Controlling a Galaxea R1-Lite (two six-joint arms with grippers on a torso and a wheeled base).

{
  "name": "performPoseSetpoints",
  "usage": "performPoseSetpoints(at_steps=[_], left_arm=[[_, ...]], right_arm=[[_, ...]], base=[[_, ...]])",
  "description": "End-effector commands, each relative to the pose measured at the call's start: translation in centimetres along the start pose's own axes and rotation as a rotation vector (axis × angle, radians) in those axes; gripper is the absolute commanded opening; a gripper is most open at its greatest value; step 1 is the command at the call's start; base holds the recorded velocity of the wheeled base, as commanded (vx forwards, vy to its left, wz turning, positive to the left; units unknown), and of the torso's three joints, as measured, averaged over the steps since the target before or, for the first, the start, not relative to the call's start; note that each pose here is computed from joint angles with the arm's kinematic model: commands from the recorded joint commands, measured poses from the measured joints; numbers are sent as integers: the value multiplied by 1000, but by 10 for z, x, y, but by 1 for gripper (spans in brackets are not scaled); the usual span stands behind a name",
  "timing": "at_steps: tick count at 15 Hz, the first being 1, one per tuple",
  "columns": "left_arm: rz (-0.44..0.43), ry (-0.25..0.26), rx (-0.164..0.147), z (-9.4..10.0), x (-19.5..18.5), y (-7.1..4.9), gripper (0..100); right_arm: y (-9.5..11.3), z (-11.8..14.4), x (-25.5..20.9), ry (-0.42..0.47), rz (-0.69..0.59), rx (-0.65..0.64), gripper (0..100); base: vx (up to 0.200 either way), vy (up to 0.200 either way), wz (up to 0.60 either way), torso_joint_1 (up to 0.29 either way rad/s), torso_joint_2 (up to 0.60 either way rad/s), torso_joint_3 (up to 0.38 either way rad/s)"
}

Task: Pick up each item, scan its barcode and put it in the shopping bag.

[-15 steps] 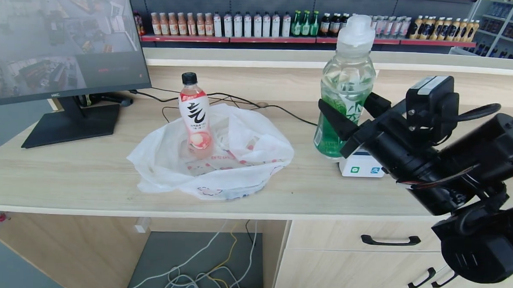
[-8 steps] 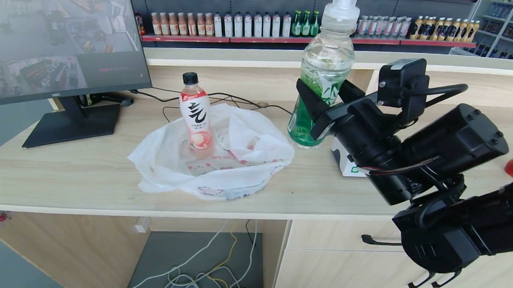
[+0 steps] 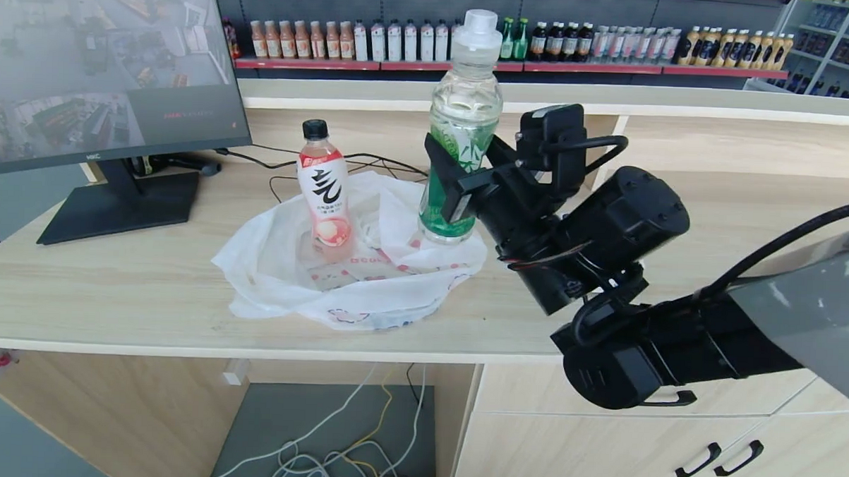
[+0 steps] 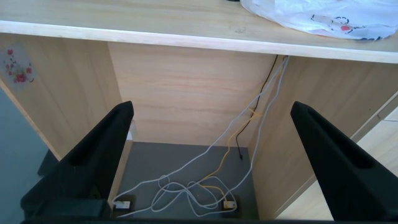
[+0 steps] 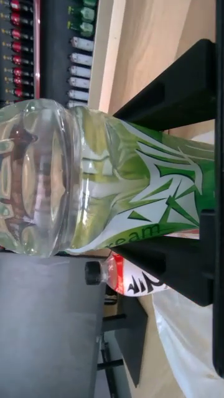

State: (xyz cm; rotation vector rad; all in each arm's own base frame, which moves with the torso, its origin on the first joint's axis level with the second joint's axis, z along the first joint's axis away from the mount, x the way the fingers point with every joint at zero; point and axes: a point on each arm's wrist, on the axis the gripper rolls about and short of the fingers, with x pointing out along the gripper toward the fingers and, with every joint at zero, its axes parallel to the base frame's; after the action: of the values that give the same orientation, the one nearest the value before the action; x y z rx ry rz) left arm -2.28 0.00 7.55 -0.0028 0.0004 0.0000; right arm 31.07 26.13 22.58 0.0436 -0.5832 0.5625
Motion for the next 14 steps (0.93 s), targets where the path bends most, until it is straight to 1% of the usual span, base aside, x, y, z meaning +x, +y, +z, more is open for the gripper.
performPoseSetpoints(at_steps=[1,4,6,9,14], left_arm=[[0,0,0,0,0,0,100],[0,0,0,0,0,0,100],[0,0,0,0,0,0,100],[0,0,-2,0,0,0,100],[0,0,0,0,0,0,100]], right_arm=[[20,-26,13,26,31,17,0],[38,-41,23,35,58,45,0],[42,-50,27,57,65,64,0],[46,-57,27,63,71,77,0],[43,-69,25,92,62,87,0]], base=[[0,0,0,0,0,0],[0,0,0,0,0,0],[0,0,0,0,0,0],[0,0,0,0,0,0],[0,0,0,0,0,0]])
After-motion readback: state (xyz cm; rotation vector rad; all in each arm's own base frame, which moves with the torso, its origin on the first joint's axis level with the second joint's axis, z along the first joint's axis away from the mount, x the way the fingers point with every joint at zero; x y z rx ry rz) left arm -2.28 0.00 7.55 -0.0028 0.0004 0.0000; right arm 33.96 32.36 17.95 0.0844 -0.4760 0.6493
